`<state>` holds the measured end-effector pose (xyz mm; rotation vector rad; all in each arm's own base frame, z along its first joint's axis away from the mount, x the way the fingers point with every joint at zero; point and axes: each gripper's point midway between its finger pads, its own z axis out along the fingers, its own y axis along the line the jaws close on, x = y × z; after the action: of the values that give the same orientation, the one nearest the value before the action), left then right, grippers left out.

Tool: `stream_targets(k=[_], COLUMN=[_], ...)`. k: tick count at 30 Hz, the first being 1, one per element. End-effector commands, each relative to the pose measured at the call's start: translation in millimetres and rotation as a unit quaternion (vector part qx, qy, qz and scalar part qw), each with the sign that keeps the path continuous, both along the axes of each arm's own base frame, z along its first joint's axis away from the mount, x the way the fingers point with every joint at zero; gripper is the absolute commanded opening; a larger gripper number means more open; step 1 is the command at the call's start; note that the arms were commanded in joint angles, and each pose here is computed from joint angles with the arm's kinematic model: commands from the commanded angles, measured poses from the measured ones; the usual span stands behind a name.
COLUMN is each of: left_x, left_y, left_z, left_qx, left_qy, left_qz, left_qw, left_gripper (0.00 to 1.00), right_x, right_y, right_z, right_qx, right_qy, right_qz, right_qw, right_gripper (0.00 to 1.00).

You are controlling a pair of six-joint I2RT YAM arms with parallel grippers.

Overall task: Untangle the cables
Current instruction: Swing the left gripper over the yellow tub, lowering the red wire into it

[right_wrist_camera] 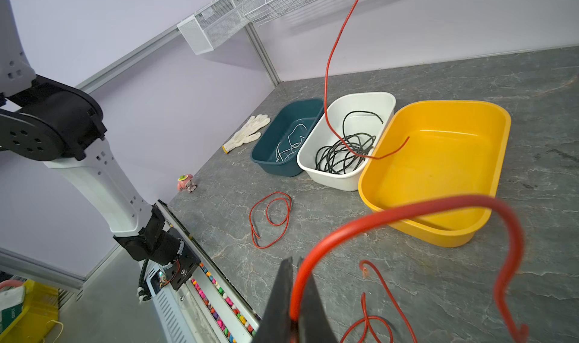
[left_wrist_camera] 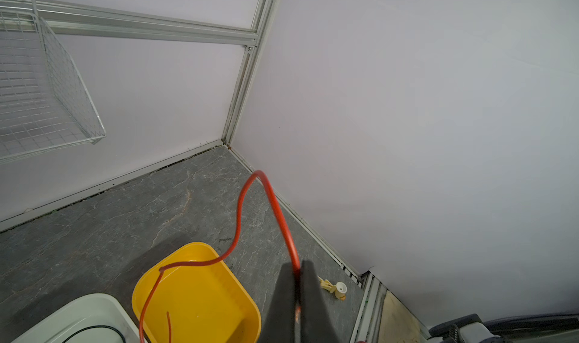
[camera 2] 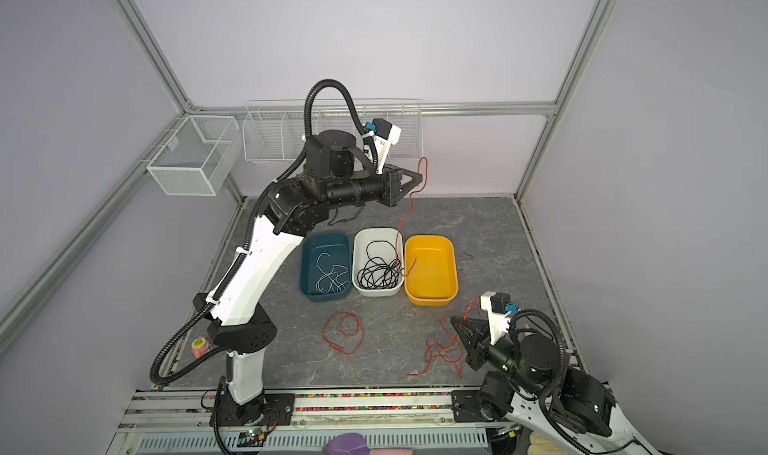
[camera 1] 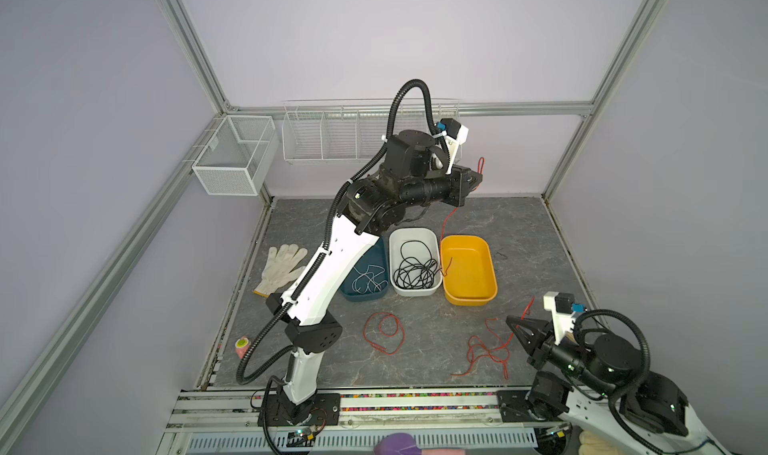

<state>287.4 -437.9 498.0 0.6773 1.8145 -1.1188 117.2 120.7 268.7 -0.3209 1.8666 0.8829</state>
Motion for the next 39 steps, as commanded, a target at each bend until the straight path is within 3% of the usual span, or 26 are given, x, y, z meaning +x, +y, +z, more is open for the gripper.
stream_targets(k=[1,12,18,39], left_x=[6,8,4,9], left_y=[-13,-56,-72,-77], left_z=[-22,-87,-141,-276], left_qx=[0.022,0.068,0.099,0.204], left_qy=[0.001,0.037,0.069,0.136], left_qz=[-0.001,-0.017,-0.025,-0.012], left_qw=[1.000,0.997,0.992,0.969], left_gripper=[0.00,0.00,0.00,0.00], right_x=[-6,-6,-6,-4], right_y=[0,3,1,-2], right_z=[7,6,7,6], right_qx=[0.008,0.008,0.011,0.013], right_qy=[-0.014,-0.015,-0.018,-0.019], right_qz=[0.017,0.022,0.019,0.009], right_qw=[1.000,1.000,1.000,1.000], right_gripper=[0.06,0.06,0.06,0.06])
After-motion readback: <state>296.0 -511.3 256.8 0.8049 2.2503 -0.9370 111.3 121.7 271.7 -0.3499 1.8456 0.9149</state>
